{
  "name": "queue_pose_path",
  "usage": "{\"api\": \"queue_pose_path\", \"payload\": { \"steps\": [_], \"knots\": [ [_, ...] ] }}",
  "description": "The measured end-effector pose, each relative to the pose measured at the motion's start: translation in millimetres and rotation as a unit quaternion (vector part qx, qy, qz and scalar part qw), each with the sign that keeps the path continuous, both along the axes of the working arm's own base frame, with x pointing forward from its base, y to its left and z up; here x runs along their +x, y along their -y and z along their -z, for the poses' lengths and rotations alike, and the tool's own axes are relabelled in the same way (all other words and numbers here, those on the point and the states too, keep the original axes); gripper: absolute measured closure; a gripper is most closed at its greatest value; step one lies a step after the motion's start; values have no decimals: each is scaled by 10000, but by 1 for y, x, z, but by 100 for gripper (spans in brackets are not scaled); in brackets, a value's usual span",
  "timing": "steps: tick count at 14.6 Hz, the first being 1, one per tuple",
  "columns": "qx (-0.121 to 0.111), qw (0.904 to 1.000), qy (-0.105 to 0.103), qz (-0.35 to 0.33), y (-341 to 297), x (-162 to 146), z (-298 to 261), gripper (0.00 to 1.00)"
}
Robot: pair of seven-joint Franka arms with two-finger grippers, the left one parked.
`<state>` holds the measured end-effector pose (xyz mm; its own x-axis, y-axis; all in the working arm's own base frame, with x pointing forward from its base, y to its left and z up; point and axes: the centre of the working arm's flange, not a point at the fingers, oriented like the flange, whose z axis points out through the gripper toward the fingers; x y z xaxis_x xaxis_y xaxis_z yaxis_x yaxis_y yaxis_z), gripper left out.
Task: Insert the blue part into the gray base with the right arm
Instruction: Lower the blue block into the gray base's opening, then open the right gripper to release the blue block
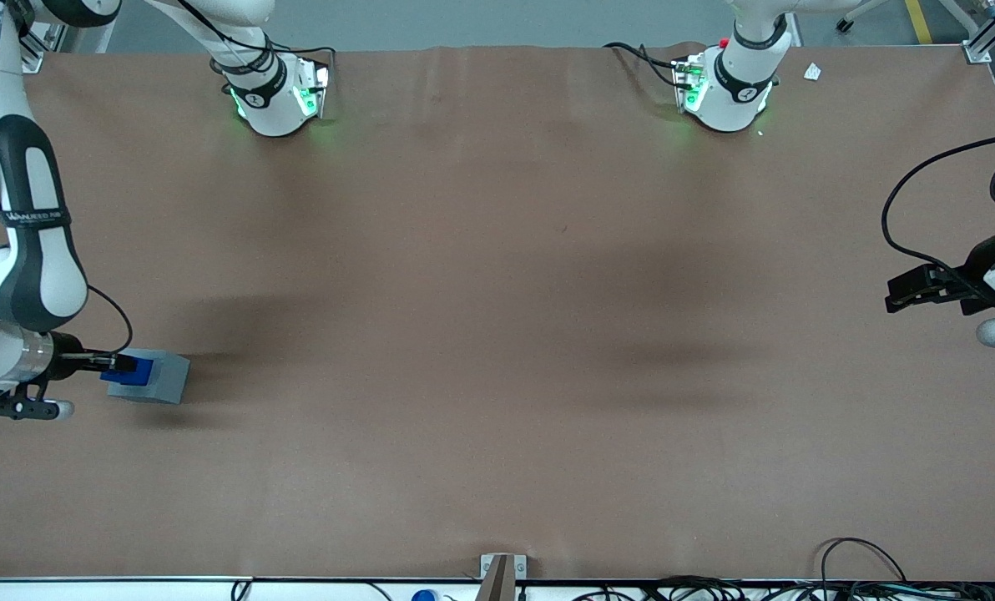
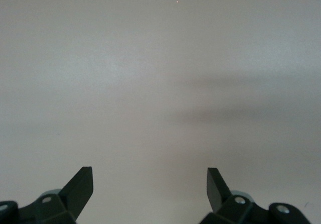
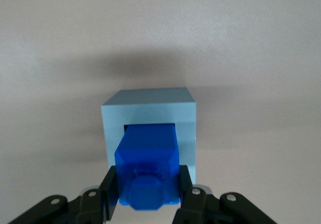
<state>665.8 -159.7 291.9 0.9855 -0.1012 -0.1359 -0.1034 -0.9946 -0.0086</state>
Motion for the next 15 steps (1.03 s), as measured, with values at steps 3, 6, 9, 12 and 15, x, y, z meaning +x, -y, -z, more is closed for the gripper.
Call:
{"api": "queue_pose_path", "payload": {
  "steps": [3,6,9,12,15],
  "knots": [
    [-57,10000,-10,40,-3,1,0,49],
    [-64,9999,-18,134,-4,1,0,49],
    [-73,9994,-63,320,-2,0,11,33],
    [-67,9993,-91,361,-1,1,26,7],
    [-97,9992,50,375,3,8,14,0]
  ]
}}
